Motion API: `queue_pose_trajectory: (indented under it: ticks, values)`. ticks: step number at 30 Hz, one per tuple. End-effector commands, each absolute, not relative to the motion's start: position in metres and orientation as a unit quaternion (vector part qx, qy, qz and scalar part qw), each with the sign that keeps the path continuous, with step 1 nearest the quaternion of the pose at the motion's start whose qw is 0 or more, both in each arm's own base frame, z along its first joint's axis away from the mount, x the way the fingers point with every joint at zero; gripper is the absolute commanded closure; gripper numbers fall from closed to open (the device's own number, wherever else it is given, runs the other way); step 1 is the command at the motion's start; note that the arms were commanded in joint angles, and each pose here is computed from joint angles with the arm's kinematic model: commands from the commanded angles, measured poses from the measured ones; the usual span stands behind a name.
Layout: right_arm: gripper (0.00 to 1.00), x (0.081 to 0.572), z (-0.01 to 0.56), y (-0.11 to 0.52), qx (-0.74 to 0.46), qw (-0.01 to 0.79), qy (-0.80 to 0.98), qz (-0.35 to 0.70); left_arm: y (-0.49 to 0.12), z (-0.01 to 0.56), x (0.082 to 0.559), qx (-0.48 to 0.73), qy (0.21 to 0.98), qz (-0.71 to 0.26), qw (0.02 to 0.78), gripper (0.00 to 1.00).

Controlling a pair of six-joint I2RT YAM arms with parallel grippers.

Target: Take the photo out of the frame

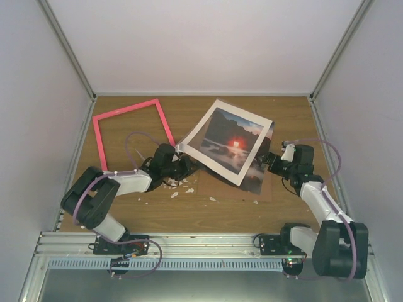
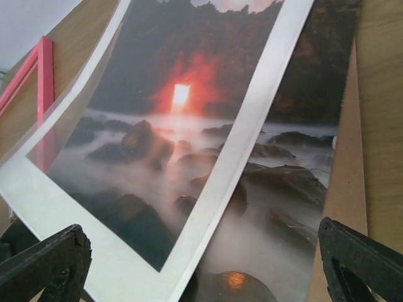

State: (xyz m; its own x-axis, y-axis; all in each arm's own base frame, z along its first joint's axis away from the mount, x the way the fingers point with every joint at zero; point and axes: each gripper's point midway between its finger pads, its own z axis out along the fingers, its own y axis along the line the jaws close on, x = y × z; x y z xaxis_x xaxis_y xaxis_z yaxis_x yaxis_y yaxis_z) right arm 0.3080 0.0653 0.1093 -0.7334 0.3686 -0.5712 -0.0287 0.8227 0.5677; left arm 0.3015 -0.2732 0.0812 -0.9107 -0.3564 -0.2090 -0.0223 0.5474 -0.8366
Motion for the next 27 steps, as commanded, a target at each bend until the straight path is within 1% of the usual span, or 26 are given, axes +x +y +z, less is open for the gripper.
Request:
queue_pose_trajectory:
  ticks: [1, 10, 14, 18, 23, 27]
  values:
    - [0.02, 0.300, 0.109, 0.067, 0.093, 0.344, 0.884, 0.304, -0.269, 0.112, 0.303, -0.100, 0.846, -0.476, 0.216, 1.00]
    - [0.00, 0.296, 0.115, 0.070, 0.070, 0.347, 0.887, 0.296, -0.258, 0.154, 0.302, -0.096, 0.837, -0.472, 0.259, 1.00]
    - [0.00, 0.293, 0.111, 0.077, 0.084, 0.330, 0.884, 0.321, -0.257, 0.159, 0.294, -0.103, 0.832, -0.484, 0.250, 1.00]
    - [0.00, 0.285, 0.103, 0.090, 0.092, 0.297, 0.879, 0.361, -0.259, 0.164, 0.288, -0.106, 0.824, -0.500, 0.244, 1.00]
    - [0.00, 0.274, 0.090, 0.093, 0.099, 0.271, 0.885, 0.365, -0.258, 0.158, 0.284, -0.111, 0.827, -0.499, 0.235, 1.00]
    - [0.01, 0.264, 0.077, 0.098, 0.111, 0.240, 0.886, 0.381, -0.261, 0.157, 0.277, -0.120, 0.815, -0.523, 0.219, 1.00]
